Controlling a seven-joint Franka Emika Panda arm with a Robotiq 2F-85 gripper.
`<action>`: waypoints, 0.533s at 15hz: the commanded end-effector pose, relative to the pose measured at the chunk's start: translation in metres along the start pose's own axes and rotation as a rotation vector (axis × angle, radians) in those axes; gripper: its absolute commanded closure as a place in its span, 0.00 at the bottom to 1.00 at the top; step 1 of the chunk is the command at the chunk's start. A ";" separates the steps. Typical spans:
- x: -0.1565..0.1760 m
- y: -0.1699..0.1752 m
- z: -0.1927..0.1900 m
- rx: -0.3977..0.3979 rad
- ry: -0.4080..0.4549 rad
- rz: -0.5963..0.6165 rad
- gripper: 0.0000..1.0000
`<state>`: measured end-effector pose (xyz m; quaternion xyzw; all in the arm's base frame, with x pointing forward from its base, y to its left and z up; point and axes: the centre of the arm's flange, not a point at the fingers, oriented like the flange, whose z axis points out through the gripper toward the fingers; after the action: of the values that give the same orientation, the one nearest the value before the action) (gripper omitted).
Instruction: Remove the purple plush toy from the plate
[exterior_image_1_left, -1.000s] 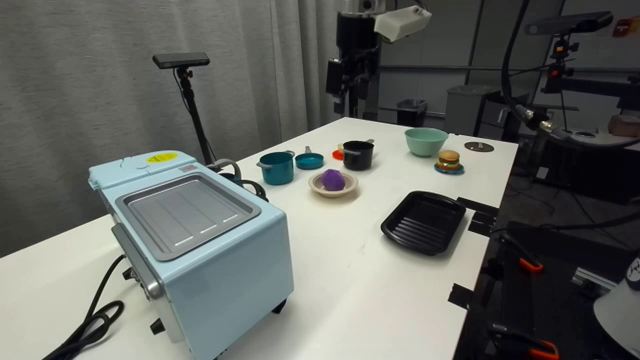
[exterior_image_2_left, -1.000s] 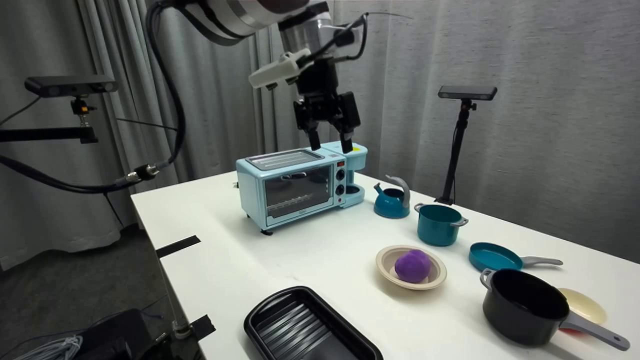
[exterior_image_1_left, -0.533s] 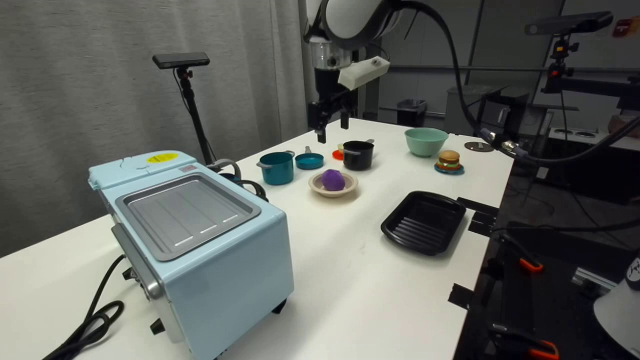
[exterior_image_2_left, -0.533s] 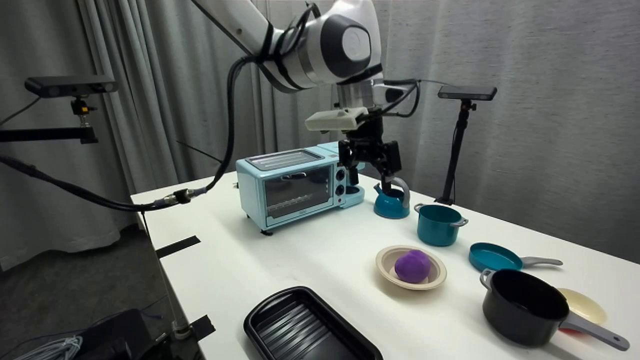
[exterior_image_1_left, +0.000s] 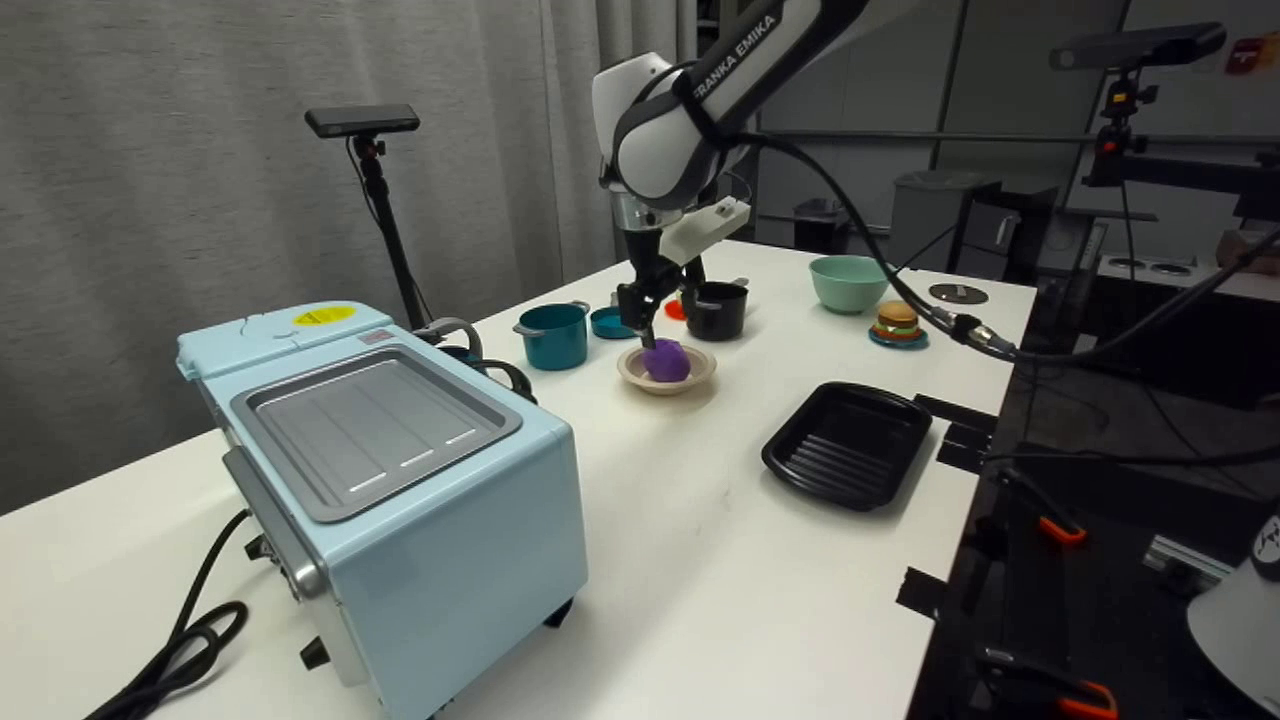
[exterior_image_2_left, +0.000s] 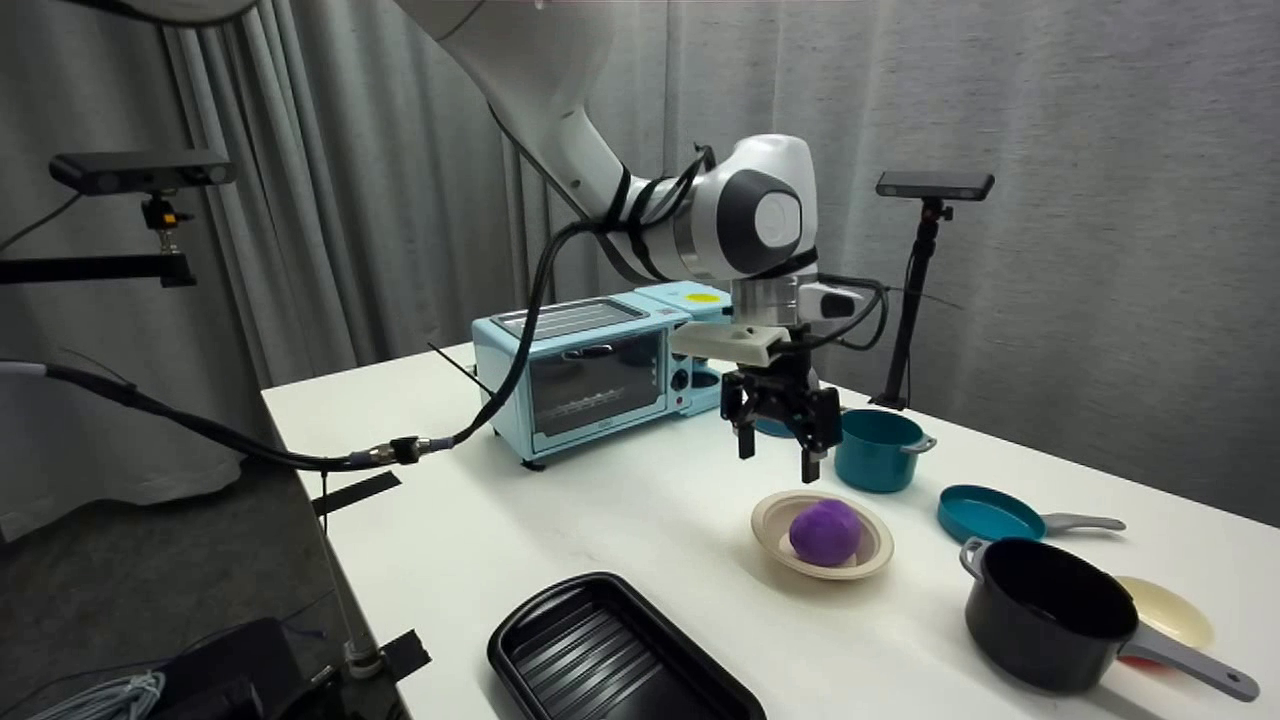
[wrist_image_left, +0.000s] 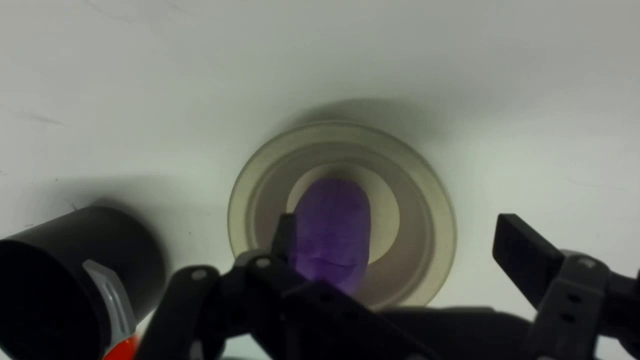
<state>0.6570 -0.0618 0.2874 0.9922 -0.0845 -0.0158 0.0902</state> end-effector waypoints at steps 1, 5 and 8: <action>0.032 0.014 0.025 -0.012 -0.013 0.016 0.00; 0.044 0.025 0.050 -0.034 -0.027 0.046 0.00; 0.048 0.028 0.064 -0.042 -0.044 0.060 0.00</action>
<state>0.6789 -0.0994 0.2377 0.9877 -0.1066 -0.0325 0.1096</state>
